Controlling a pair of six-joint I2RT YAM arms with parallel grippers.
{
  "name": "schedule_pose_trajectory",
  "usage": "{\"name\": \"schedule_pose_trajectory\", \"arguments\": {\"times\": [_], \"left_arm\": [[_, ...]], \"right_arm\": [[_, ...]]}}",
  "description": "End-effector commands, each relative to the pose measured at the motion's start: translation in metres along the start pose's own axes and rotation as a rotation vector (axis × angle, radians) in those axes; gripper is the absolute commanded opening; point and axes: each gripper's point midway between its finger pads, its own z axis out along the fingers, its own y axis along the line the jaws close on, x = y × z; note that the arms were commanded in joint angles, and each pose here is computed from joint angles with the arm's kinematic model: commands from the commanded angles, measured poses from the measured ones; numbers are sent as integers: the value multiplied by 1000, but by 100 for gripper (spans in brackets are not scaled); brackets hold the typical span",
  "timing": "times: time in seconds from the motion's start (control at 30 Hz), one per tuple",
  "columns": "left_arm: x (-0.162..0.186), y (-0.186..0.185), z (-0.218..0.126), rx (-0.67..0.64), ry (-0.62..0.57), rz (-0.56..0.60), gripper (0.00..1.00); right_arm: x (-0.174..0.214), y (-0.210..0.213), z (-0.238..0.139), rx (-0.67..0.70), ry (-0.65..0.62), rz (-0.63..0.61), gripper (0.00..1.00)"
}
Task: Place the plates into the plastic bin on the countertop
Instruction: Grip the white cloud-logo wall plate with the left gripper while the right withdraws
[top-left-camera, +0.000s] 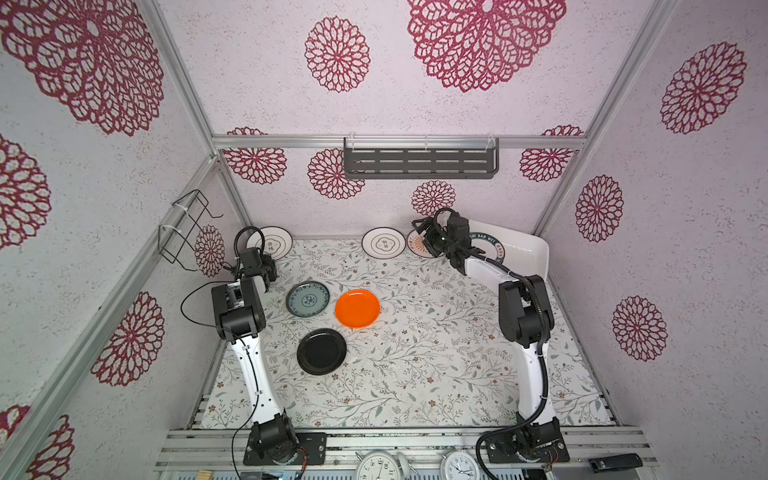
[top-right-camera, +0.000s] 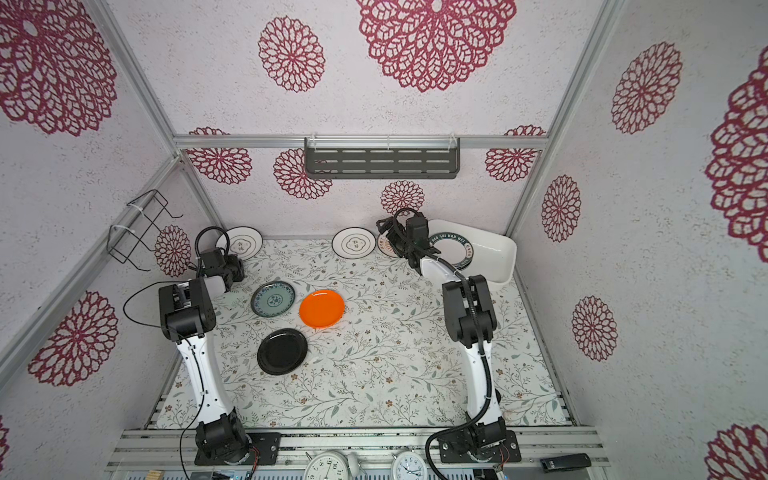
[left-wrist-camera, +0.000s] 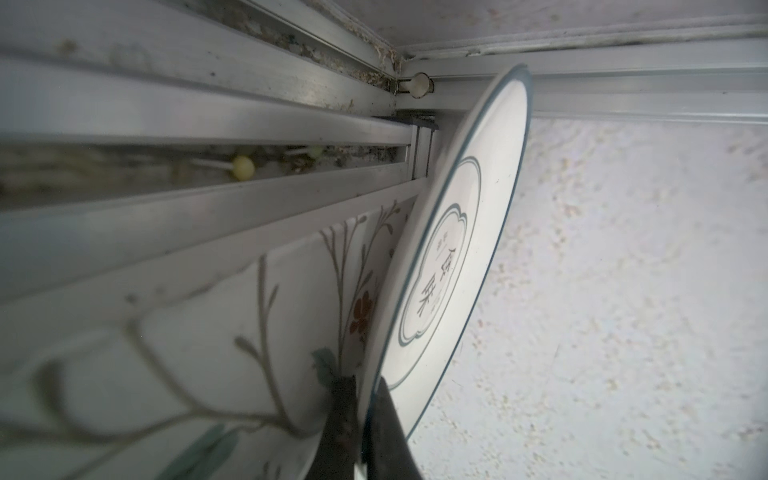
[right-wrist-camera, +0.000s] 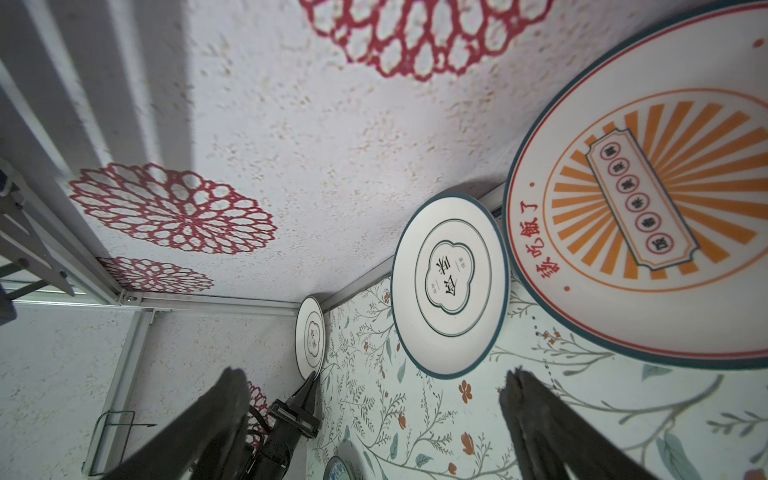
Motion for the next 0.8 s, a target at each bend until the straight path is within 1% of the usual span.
{"name": "schedule_pose_trajectory", "arguments": {"times": [0.0,0.13,0.23,0.33,0.57,0.67,0.77], "left_arm": [[3,46,2,-102,12,-23,0],[8,30,-8,-72,41,9,0],[14,19,-23,-50,55,27,0],[28,5,-39,-7,103,23,0],[76,-37,-92,73,230,105,0],[101,-47,-114,94,315,121,0],[123,-53,-135,113,360,158,0]], "right_arm": [[-23,42,-23,-75,-69,-34,99],[-21,43,-27,-81,-67,-40,99],[-19,45,-37,-89,-77,-53,99],[-19,47,-49,-90,-85,-71,99],[-5,39,-69,-49,-28,-100,99],[0,38,-73,-33,-1,-123,99],[5,37,-77,-25,20,-135,99]]}}
